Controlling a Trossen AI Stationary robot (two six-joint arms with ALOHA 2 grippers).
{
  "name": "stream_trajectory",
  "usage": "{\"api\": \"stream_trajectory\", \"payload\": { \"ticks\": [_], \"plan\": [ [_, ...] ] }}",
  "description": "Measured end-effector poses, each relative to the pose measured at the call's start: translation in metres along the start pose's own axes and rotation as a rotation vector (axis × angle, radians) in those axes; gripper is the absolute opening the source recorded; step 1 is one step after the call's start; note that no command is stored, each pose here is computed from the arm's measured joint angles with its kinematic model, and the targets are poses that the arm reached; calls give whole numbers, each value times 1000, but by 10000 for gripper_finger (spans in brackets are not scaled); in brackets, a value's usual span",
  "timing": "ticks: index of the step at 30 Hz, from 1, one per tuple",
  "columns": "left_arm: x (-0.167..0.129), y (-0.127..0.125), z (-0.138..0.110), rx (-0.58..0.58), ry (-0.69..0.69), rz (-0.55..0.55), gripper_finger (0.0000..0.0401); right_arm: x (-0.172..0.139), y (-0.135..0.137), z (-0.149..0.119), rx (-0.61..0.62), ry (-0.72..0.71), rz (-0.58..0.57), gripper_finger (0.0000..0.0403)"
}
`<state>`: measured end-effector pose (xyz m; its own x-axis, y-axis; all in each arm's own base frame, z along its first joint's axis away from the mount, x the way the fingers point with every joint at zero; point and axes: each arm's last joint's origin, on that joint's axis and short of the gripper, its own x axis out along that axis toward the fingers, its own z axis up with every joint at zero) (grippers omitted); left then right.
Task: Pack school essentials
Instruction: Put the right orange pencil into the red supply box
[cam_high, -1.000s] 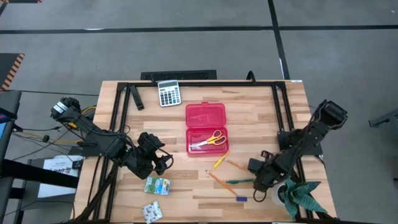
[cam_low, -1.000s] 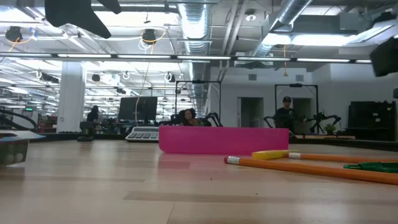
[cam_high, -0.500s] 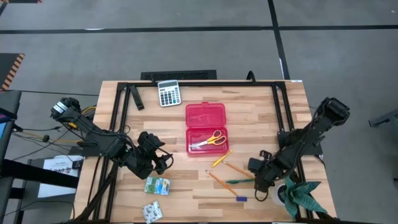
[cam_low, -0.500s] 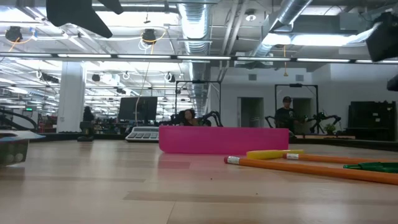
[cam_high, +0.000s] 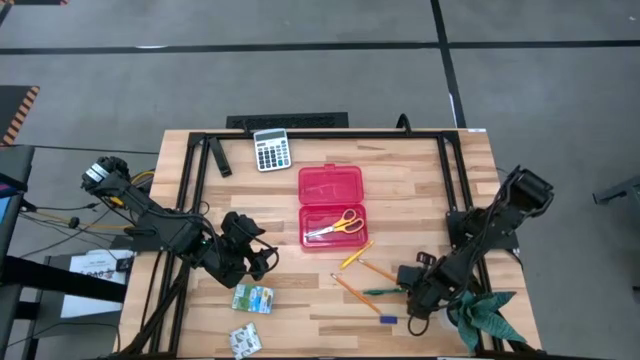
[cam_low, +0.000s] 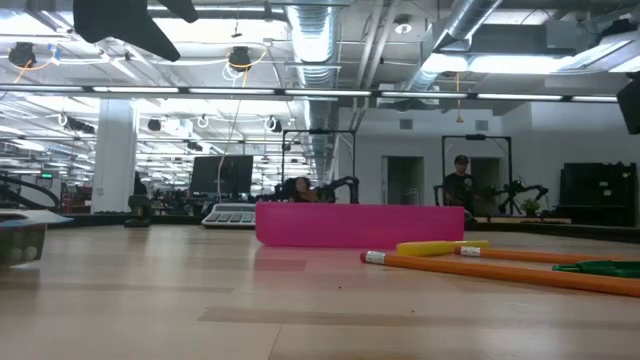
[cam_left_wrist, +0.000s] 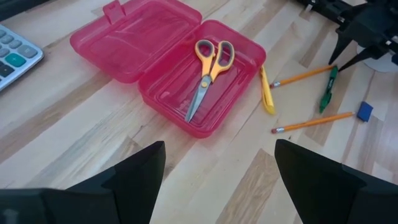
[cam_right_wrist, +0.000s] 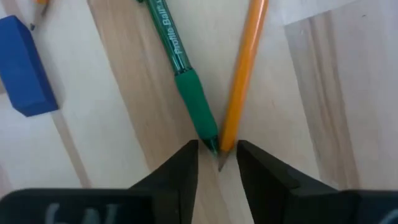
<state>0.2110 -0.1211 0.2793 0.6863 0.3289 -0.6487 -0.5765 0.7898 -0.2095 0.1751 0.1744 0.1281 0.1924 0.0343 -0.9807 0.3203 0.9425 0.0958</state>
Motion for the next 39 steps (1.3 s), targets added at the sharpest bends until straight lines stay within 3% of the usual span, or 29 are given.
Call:
{"api": "stream_trajectory", "payload": {
  "ticks": [5,12,39],
  "plan": [
    [0,0,0,-1,5,-2,297,0,-9,3,-24,26,-60,108],
    [0,0,0,-1,5,-3,297,1,-12,11,-53,41,-36,11],
    [0,0,0,6,5,-2,297,-38,-34,33,34,-95,32,0]
  ]
}}
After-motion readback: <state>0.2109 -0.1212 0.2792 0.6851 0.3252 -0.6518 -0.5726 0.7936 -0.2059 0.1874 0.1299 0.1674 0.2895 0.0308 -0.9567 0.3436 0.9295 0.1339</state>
